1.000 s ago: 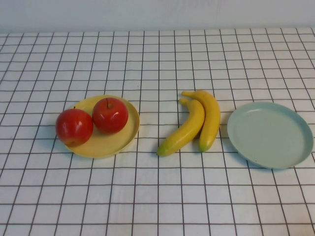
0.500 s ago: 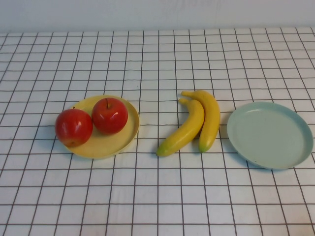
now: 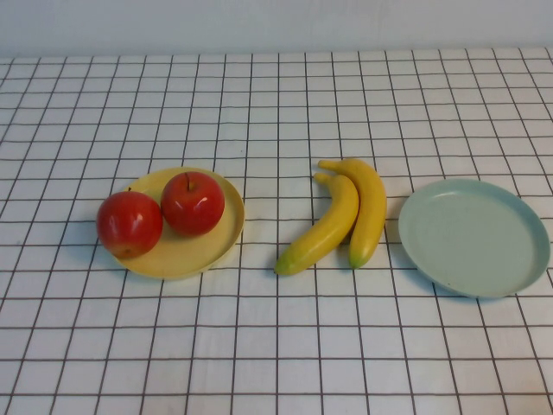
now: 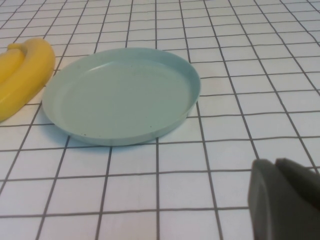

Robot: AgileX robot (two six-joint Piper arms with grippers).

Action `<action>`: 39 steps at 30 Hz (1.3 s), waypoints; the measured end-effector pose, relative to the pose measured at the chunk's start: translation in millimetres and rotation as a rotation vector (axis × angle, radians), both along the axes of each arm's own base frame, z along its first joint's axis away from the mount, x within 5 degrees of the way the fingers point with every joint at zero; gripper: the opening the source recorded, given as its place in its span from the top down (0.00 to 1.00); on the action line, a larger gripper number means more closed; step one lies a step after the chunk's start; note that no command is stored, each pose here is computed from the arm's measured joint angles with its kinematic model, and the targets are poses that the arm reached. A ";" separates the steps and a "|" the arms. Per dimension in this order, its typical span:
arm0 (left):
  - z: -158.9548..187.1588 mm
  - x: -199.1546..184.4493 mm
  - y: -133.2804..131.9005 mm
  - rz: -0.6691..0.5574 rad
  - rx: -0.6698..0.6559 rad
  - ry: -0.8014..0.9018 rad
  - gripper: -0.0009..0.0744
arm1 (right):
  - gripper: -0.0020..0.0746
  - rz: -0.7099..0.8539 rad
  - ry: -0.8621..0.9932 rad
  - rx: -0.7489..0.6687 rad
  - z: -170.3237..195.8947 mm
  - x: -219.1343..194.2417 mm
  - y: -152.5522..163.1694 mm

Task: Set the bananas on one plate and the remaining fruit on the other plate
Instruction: Put another type of fruit in the right plate

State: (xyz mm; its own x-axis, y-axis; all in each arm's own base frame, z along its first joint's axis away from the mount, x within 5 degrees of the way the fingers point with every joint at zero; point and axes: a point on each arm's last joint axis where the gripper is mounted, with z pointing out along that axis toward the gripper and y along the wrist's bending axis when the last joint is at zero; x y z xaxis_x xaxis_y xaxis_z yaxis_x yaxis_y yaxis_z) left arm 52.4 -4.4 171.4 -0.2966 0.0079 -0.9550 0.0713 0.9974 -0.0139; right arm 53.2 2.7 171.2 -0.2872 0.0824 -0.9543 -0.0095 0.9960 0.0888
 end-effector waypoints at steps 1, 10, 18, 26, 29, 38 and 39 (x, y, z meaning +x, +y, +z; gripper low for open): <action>0.0 0.0 0.0 0.000 0.000 0.000 0.99 | 0.99 0.000 0.000 0.000 0.0 0.0 0.0; -0.2 0.0 0.0 0.000 0.000 0.002 0.99 | 0.99 0.000 0.000 0.000 0.0 0.0 0.0; -0.2 0.0 0.0 0.000 0.000 0.002 0.99 | 0.99 -0.002 -0.020 -0.022 1.6 0.3 -0.8; -0.2 0.0 0.0 0.000 0.000 0.002 0.99 | 0.99 0.004 -0.634 -0.161 56.2 -1.6 0.7; -0.2 0.0 0.0 0.000 0.000 0.002 0.99 | 0.99 0.039 -0.746 -0.214 70.2 -6.5 4.9; -0.2 0.0 0.0 0.000 0.000 0.002 0.99 | 0.99 0.114 -0.769 -0.200 79.4 -9.6 11.6; -0.2 0.0 0.0 0.000 0.000 0.002 0.99 | 0.99 0.130 -0.762 -0.134 80.3 -9.9 12.4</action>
State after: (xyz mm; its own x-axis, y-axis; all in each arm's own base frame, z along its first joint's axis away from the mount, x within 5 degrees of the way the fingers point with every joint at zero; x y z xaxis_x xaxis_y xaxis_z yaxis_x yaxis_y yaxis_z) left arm 52.4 -4.4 171.3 -0.2983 0.0080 -0.9544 0.0714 0.9974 -0.0139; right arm 43.3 15.1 251.5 0.4518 -0.0370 -0.8914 -0.1369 0.9844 -0.1103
